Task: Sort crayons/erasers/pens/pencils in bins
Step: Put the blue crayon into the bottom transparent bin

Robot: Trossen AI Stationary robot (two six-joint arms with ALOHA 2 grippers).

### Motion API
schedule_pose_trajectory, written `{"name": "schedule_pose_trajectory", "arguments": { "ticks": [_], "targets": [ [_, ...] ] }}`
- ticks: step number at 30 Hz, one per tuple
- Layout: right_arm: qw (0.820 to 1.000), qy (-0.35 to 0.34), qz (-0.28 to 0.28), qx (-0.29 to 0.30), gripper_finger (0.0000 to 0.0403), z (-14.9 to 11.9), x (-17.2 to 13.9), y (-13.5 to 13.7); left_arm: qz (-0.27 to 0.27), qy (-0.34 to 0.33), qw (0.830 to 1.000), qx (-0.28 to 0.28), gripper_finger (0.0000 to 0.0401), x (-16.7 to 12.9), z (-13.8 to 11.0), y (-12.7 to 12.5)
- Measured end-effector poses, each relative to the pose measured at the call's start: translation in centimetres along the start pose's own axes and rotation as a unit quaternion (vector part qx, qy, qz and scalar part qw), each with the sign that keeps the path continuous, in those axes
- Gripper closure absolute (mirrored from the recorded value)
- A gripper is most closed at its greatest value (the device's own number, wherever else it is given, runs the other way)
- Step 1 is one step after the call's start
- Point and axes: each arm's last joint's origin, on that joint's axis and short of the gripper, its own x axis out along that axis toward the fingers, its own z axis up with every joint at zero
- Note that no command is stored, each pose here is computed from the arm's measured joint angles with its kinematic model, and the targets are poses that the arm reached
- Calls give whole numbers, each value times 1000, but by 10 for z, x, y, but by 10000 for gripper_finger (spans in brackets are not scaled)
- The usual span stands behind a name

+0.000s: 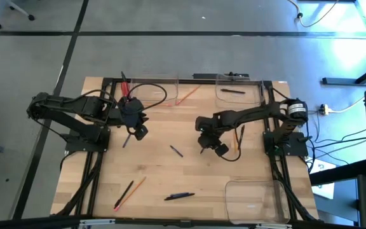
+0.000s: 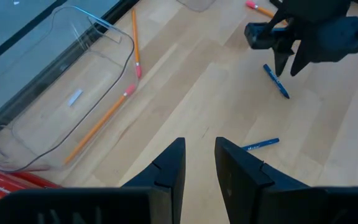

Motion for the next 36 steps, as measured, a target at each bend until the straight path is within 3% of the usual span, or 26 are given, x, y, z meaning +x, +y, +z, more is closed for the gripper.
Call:
{"name": "schedule_pose_trajectory", "arguments": {
  "ticks": [17,30,36],
  "targets": [
    [999,45,-15,7,271,-5,28,-8,-2,-2,1000,-2,321,0,1,0],
    [999,45,-23,9,386,-5,29,-9,-2,-2,1000,-2,321,0,1,0],
    [998,45,-24,42,375,-6,30,-9,-2,-2,1000,-2,321,0,1,0]
  ]
}}
